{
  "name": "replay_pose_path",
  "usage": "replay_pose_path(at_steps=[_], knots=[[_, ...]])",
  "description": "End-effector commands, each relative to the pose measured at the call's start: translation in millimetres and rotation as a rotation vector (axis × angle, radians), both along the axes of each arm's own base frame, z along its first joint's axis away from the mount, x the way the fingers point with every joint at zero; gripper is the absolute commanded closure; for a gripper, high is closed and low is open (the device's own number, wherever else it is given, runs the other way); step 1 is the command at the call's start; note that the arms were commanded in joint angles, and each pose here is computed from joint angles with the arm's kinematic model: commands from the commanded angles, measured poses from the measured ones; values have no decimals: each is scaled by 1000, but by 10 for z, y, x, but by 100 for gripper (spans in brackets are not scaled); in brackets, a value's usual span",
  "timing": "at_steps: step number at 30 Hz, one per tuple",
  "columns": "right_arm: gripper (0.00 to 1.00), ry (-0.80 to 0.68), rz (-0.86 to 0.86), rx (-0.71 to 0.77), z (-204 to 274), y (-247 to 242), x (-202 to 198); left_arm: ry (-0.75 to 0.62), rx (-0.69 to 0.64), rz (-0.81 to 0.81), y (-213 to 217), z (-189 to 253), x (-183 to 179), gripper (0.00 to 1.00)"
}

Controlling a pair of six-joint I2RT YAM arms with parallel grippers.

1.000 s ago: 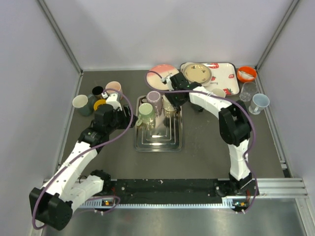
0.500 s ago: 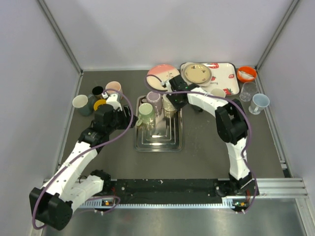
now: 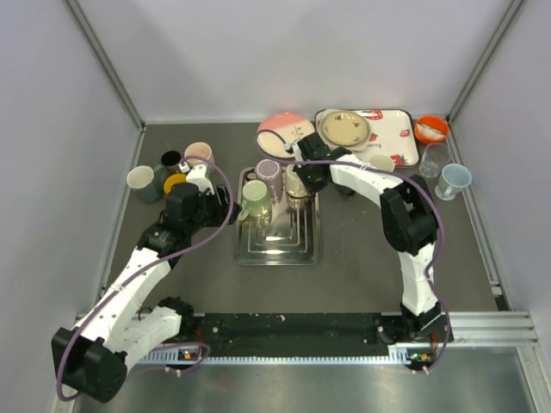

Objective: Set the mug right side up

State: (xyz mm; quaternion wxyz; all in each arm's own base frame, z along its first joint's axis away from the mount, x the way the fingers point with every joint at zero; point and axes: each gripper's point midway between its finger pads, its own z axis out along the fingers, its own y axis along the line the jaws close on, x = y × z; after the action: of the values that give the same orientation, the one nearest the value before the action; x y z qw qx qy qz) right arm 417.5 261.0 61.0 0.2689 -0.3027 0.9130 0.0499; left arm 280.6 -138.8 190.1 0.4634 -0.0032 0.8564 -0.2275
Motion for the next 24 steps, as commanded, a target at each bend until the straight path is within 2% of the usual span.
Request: replay_pose_path(at_steps=[1, 7, 11, 14, 15, 16, 17, 18, 19, 20, 23, 24], knots=[[100, -158, -3, 124, 796, 162, -3, -28, -10, -7, -27, 56, 32, 40], [100, -188, 8, 184, 1128, 178, -281, -42, -15, 3, -8, 114, 23, 41], [100, -133, -24, 365, 1314, 317, -526, -42, -85, -19, -99, 192, -28, 41], [100, -125, 14, 579, 1630, 506, -748, -83, -211, -124, -323, 313, -133, 40], [100, -136, 51, 667, 1859, 560, -857, -142, -299, -152, -406, 520, -161, 40], [100, -122, 61, 705, 1847, 567, -941, -132, -342, -180, -461, 452, -229, 40], [100, -147, 64, 793, 2026, 636, -946, -170, -410, -253, -560, 590, -337, 39], [100, -141, 88, 846, 2117, 672, -1022, -157, -487, -260, -608, 640, -388, 39], [100, -145, 95, 887, 2185, 639, -1119, -207, -538, -285, -640, 693, -415, 38], [100, -181, 101, 981, 2404, 673, -1117, -201, -604, -297, -673, 755, -485, 38], [100, -151, 131, 1149, 2625, 652, -1347, -239, -696, -355, -752, 824, -610, 36], [100, -190, 166, 1219, 2801, 647, -1377, -243, -707, -370, -772, 834, -634, 34]])
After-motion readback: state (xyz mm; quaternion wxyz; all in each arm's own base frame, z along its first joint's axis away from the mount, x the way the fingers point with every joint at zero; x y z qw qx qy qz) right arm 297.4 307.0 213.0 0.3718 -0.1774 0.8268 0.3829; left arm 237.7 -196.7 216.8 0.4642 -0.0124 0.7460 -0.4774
